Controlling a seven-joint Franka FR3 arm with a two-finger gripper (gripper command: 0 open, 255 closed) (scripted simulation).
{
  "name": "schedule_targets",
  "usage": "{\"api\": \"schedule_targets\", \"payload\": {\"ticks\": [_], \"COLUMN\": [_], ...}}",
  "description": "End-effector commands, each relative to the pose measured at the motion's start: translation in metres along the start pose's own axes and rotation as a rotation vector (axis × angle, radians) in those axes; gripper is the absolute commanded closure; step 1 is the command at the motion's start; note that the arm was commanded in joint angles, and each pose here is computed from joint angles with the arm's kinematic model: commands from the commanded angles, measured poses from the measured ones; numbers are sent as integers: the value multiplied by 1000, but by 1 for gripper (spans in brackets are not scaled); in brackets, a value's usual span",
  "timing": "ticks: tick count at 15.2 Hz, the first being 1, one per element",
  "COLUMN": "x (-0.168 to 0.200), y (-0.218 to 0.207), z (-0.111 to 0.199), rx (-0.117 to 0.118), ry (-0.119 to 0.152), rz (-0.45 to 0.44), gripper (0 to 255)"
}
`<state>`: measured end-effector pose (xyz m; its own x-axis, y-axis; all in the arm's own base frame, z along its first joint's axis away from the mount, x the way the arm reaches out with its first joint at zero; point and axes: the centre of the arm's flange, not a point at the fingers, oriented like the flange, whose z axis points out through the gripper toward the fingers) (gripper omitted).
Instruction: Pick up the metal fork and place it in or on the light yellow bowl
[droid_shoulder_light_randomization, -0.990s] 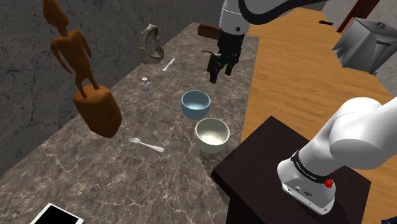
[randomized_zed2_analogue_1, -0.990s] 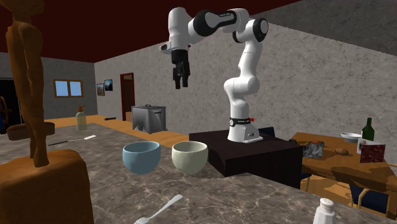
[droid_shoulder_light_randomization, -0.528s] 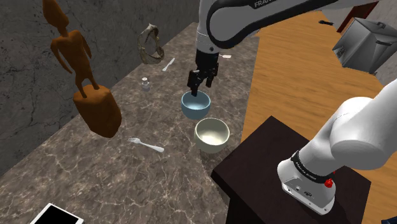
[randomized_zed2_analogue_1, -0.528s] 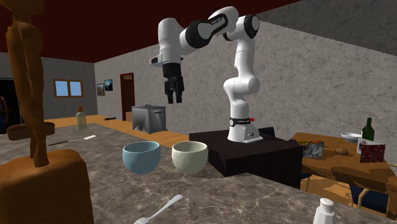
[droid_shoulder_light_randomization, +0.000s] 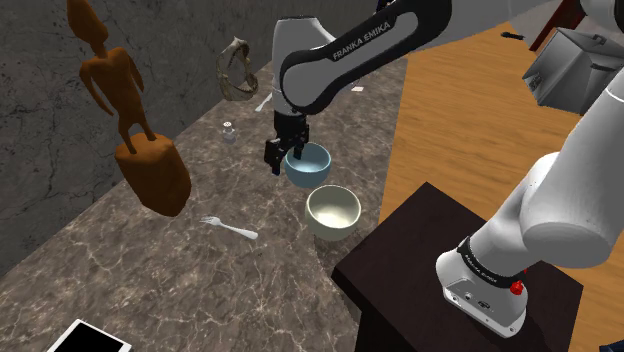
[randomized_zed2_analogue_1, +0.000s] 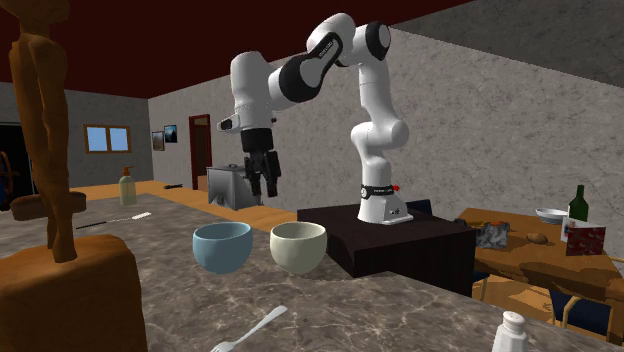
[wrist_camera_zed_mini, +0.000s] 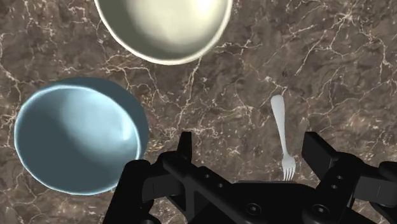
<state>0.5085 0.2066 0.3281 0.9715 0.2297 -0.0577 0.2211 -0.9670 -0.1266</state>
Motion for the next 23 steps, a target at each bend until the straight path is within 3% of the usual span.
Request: {"api": "schedule_targets", "payload": {"ticks": [1, 18, 23], "x": [17, 131, 130], "y": [-8, -104, -106], "z": [20, 191, 214], "rx": [7, 61, 62], "ry": [-8, -74, -75], "rz": [-20, -191, -193], "gripper": [0, 0, 0]}}
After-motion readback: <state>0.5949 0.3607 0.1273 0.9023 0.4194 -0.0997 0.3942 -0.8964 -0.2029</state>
